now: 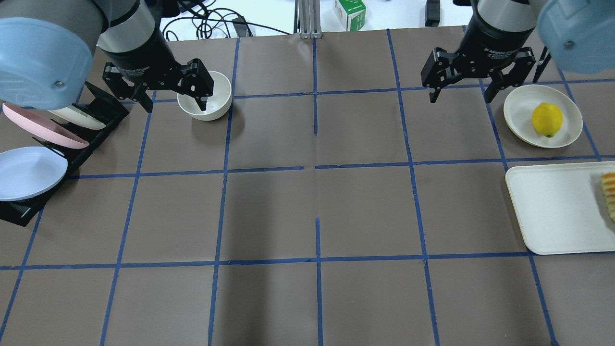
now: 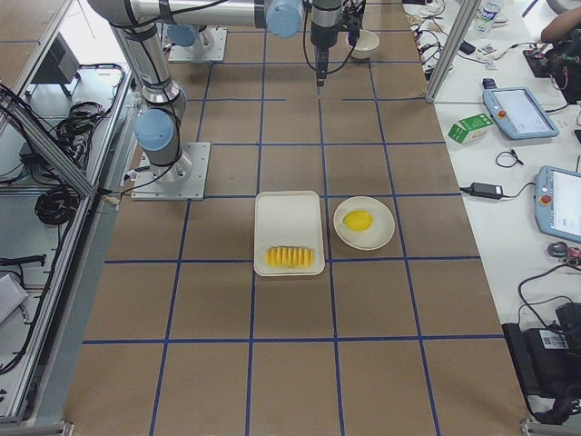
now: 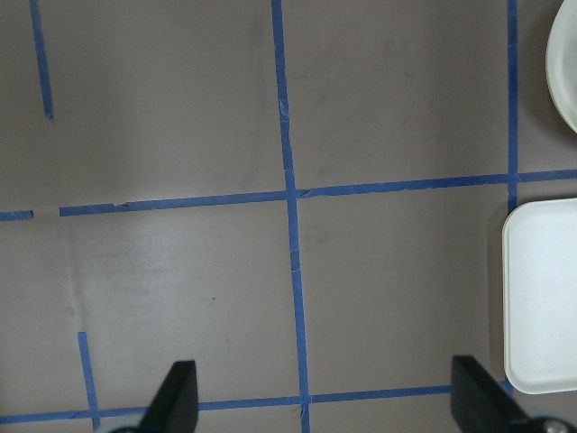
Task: Place bowl and put lemon in it
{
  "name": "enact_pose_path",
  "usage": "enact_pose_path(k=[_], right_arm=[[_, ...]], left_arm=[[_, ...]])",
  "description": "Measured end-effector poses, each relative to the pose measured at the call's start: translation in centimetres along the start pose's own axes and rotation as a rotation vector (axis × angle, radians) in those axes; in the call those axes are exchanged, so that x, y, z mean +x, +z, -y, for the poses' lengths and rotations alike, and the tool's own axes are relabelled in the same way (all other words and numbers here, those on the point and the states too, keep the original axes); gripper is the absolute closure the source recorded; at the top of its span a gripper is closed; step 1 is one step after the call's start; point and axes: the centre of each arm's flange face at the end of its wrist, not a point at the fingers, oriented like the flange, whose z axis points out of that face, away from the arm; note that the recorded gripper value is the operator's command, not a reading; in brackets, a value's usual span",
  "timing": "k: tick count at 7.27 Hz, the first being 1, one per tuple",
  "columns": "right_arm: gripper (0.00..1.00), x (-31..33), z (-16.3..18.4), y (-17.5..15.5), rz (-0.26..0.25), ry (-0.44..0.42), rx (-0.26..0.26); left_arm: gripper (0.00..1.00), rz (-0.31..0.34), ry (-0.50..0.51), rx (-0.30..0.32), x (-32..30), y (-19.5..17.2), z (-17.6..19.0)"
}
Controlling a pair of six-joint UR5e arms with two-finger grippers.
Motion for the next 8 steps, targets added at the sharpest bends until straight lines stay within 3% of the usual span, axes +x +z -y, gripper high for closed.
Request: enact_pose_path(k=[4,6,8], right_arm=[[0.00,0.1,0.0,0.3,0.000,0.001,-0.006],[0.00,0.2,0.2,0.5,-0.001,0.002,-0.013],[0.00,0.2,0.2,0.7,-0.002,0.002,-0.018]], left_arm=[[0.00,-0.007,-0.007,-0.006,-0.9,0.5,1.2],[0.00,-0.038,-0.025,-0.030,-2.8,2.9,4.8],[0.00,-0.052,-0.001,-0.016,-3.6,6.4,10.2]])
